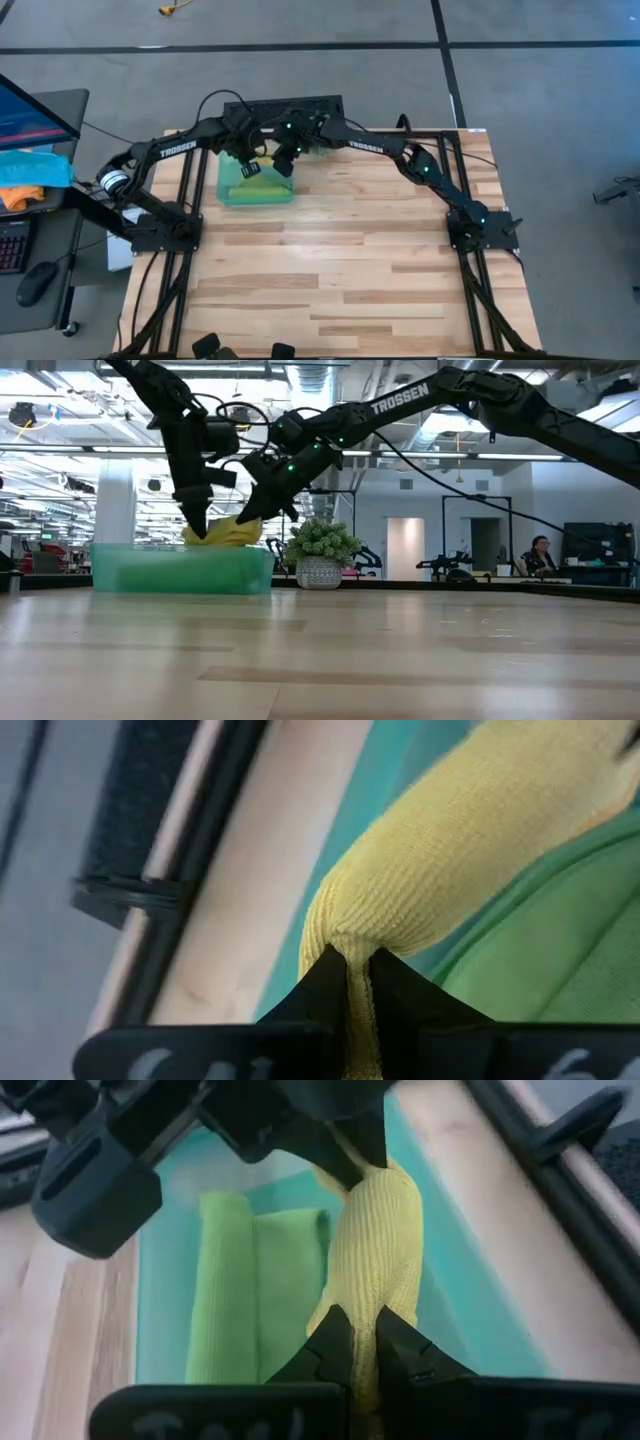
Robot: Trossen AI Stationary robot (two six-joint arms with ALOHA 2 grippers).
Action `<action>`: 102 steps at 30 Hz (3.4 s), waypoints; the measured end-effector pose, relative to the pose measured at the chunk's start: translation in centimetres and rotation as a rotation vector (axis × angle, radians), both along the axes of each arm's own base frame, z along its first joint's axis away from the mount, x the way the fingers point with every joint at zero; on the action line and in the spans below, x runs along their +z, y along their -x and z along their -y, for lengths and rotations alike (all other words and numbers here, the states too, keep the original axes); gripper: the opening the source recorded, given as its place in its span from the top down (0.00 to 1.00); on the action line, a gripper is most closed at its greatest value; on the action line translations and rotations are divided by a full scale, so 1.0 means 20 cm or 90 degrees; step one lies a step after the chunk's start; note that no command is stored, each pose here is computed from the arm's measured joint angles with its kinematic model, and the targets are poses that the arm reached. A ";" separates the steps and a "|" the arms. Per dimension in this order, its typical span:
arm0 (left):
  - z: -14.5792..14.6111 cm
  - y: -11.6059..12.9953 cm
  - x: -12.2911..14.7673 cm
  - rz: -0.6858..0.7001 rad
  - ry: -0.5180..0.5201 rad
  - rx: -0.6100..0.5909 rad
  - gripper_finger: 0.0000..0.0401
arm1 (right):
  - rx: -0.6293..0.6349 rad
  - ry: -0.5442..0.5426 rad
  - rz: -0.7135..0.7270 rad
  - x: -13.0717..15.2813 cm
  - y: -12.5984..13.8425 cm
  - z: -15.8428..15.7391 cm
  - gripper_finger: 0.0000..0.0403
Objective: Roll microfiber towels into tight, uniform cylinder then place into a basket
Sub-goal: Put the rolled yellow towel into the green bin, then move the green bin to the middle left of the table
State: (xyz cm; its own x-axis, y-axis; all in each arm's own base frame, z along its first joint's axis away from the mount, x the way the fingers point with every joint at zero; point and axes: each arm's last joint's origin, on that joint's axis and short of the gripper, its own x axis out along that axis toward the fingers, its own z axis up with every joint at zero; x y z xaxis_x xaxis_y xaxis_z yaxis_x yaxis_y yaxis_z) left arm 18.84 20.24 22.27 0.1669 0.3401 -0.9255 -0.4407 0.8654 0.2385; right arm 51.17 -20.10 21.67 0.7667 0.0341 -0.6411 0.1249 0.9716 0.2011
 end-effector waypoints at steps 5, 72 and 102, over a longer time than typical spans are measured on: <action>0.02 0.02 -0.06 -0.007 0.032 0.006 0.97 | 0.000 0.011 -0.016 -0.06 -0.02 -0.06 0.92; 0.14 0.11 0.14 0.084 -0.012 0.025 0.58 | 0.091 0.075 -0.190 0.16 0.18 -0.26 0.72; 0.81 0.23 0.12 0.395 -0.068 -0.076 0.58 | -0.048 0.111 -0.333 -0.14 0.22 -0.36 0.89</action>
